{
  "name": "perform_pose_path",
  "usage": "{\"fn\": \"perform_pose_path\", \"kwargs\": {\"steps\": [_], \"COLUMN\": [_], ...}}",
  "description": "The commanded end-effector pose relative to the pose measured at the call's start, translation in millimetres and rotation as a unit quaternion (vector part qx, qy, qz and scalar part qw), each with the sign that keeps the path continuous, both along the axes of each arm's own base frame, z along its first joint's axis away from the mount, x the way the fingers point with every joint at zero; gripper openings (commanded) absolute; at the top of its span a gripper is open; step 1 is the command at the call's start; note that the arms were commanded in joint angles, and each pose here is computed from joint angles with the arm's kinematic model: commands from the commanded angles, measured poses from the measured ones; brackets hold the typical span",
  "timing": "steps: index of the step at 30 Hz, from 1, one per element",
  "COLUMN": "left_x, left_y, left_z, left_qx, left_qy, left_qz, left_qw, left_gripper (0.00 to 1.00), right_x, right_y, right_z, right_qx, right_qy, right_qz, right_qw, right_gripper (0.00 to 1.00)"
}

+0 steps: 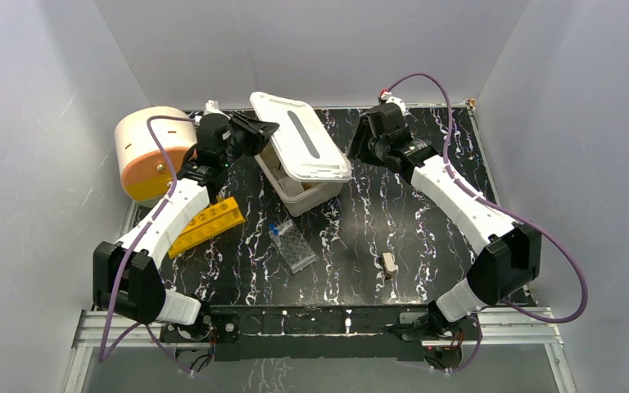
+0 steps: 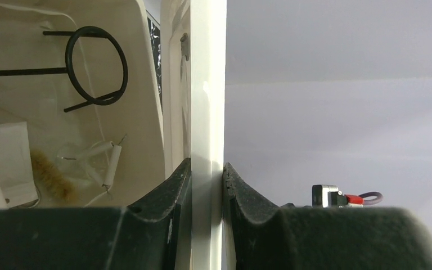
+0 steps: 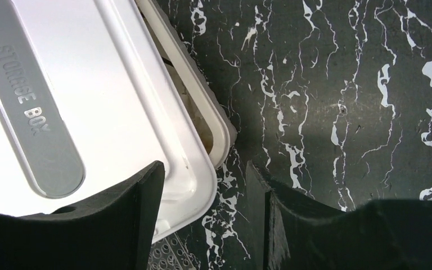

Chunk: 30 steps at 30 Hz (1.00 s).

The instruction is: Organize the chemistry lab equipment

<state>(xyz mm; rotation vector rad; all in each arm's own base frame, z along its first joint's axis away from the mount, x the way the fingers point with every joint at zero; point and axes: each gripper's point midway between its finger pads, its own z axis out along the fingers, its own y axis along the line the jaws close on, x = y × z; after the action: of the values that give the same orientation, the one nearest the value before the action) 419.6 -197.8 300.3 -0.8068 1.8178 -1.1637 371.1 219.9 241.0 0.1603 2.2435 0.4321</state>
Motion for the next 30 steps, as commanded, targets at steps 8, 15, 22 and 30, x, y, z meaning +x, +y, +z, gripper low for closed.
{"fn": "perform_pose_path", "kwargs": {"steps": [8,15,22,30], "left_x": [2.6,-6.3,-20.1,-30.0], "left_y": [10.5,23.0,34.0,53.1], "left_z": [6.8,-18.1,-16.4,-16.7], "left_qx": [0.008,0.057,0.123,0.204], "left_qy": [-0.024,0.024,0.038,0.06], "left_qz": [0.055,0.07,0.061,0.065], "left_qw": [0.998,0.996,0.99,0.975], "left_gripper": [0.09,0.32,0.67,0.82], "right_x": [-1.7,1.4,7.8,15.0], "right_y": [11.2,22.5,19.6,21.7], "right_z": [0.5,-31.5,-48.3,-51.0], "right_qx": [0.02,-0.005,-0.039,-0.064], "right_qy": [-0.012,0.019,0.034,0.033], "right_qz": [0.04,0.082,0.087,0.109], "right_qw": [0.999,0.996,0.995,0.991], "right_gripper": [0.64,0.64,0.65,0.58]}}
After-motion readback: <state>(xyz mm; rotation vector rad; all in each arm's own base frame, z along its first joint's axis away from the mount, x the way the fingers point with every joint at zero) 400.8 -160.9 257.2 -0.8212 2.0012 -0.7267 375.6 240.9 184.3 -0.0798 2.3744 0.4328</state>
